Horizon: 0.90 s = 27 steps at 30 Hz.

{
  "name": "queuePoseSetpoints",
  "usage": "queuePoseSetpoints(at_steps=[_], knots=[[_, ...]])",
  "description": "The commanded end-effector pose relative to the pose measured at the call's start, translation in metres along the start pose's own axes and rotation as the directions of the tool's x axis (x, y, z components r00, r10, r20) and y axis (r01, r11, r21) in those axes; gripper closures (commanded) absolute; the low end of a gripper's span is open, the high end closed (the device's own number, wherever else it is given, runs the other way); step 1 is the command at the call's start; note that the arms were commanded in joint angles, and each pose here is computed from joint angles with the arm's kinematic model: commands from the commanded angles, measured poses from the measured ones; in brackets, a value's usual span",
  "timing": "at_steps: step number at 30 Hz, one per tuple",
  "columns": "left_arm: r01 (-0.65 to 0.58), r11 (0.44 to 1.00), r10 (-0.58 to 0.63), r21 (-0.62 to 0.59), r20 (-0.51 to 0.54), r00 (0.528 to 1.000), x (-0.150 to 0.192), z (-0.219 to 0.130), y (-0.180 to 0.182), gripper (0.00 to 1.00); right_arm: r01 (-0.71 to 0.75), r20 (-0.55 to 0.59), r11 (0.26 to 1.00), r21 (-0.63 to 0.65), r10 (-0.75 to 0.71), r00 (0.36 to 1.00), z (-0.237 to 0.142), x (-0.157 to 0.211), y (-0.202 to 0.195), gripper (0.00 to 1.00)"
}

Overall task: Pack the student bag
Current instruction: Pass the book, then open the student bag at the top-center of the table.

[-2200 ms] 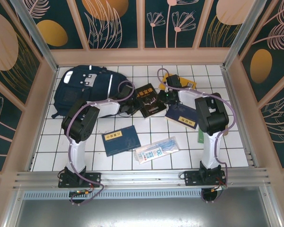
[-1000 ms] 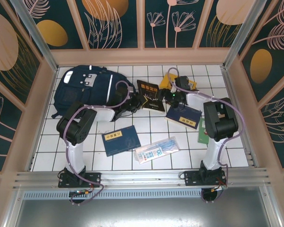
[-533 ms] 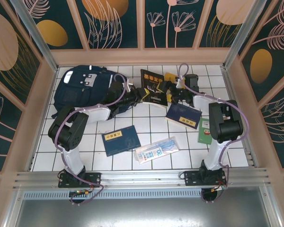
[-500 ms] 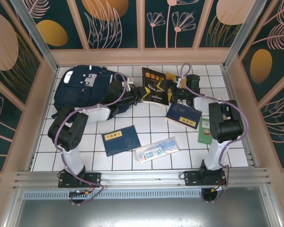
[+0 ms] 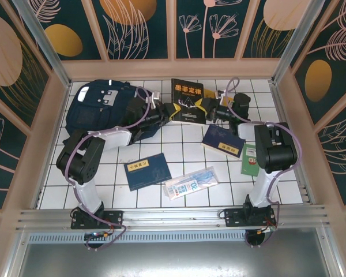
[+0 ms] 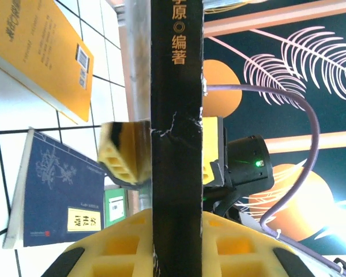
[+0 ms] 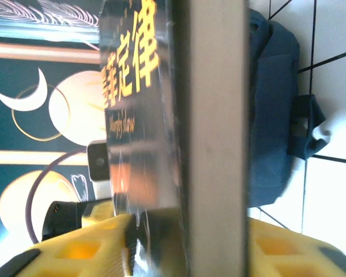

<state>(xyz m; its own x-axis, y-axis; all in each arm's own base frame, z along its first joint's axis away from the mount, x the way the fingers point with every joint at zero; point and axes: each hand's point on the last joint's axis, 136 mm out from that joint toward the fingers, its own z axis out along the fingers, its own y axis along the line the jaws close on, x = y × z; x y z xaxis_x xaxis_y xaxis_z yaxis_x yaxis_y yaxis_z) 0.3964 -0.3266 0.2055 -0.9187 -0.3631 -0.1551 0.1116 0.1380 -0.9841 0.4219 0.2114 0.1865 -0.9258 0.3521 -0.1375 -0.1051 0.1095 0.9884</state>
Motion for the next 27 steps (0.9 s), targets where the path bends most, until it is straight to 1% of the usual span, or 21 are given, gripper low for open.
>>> queuePoseSetpoints(at_steps=[1,2,4,5,7,9,11,13,14,17,19,22,24,25,27], knots=[[-0.129,0.990,0.129,0.058,-0.001,0.992,-0.001,-0.009,-0.031,1.00,0.090,0.001,0.996,-0.023,-0.090,0.996,-0.012,0.001,0.023,0.96],[-0.134,0.990,0.135,0.045,-0.011,0.991,0.000,-0.009,-0.029,1.00,0.096,-0.001,0.995,-0.006,-0.096,0.995,-0.012,0.002,0.022,1.00],[-0.152,0.988,0.152,-0.006,-0.026,0.988,0.000,-0.008,-0.022,1.00,0.111,-0.001,0.993,0.031,-0.111,0.994,-0.012,0.001,0.019,1.00],[-0.160,0.987,0.159,-0.032,-0.028,0.987,-0.002,-0.008,-0.017,0.97,0.120,-0.001,0.992,0.040,-0.120,0.993,-0.013,0.001,0.020,1.00],[-0.180,0.975,0.178,-0.129,-0.031,0.984,-0.008,-0.010,-0.002,0.69,0.129,0.000,0.990,0.051,-0.129,0.992,-0.013,-0.001,0.021,1.00],[-0.202,0.948,0.204,-0.247,-0.020,0.979,-0.019,-0.017,0.014,0.58,0.136,0.010,0.989,0.063,-0.136,0.991,-0.014,-0.002,0.021,1.00],[-0.224,0.898,0.240,-0.378,-0.006,0.971,-0.033,-0.028,0.030,0.52,0.144,0.030,0.985,0.090,-0.147,0.989,-0.015,-0.004,0.020,1.00],[-0.265,0.823,0.307,-0.503,0.001,0.952,-0.050,-0.042,0.041,0.51,0.160,0.043,0.980,0.115,-0.166,0.985,-0.017,-0.005,0.020,1.00],[-0.277,0.770,0.338,-0.574,-0.001,0.941,-0.058,-0.050,0.048,0.51,0.164,0.046,0.979,0.124,-0.171,0.984,-0.017,-0.005,0.019,1.00],[-0.291,0.575,0.423,-0.765,-0.027,0.906,-0.083,-0.076,0.070,0.51,0.179,0.046,0.972,0.151,-0.188,0.981,-0.017,-0.003,0.019,1.00],[-0.289,0.446,0.452,-0.847,-0.065,0.890,-0.095,-0.090,0.085,0.51,0.189,0.044,0.968,0.163,-0.199,0.979,-0.017,-0.001,0.019,1.00],[-0.288,0.281,0.457,-0.916,-0.136,0.879,-0.106,-0.107,0.109,0.51,0.190,0.047,0.966,0.174,-0.201,0.979,-0.018,0.000,0.018,1.00],[-0.293,0.198,0.450,-0.936,-0.179,0.875,-0.110,-0.114,0.122,0.51,0.192,0.047,0.965,0.177,-0.203,0.978,-0.018,0.001,0.018,1.00],[-0.298,0.166,0.446,-0.940,-0.198,0.873,-0.110,-0.116,0.127,0.50,0.189,0.048,0.966,0.178,-0.200,0.979,-0.018,0.002,0.018,1.00],[-0.315,0.138,0.437,-0.939,-0.228,0.870,-0.111,-0.117,0.135,0.48,0.190,0.047,0.965,0.180,-0.202,0.978,-0.018,0.002,0.017,1.00]])
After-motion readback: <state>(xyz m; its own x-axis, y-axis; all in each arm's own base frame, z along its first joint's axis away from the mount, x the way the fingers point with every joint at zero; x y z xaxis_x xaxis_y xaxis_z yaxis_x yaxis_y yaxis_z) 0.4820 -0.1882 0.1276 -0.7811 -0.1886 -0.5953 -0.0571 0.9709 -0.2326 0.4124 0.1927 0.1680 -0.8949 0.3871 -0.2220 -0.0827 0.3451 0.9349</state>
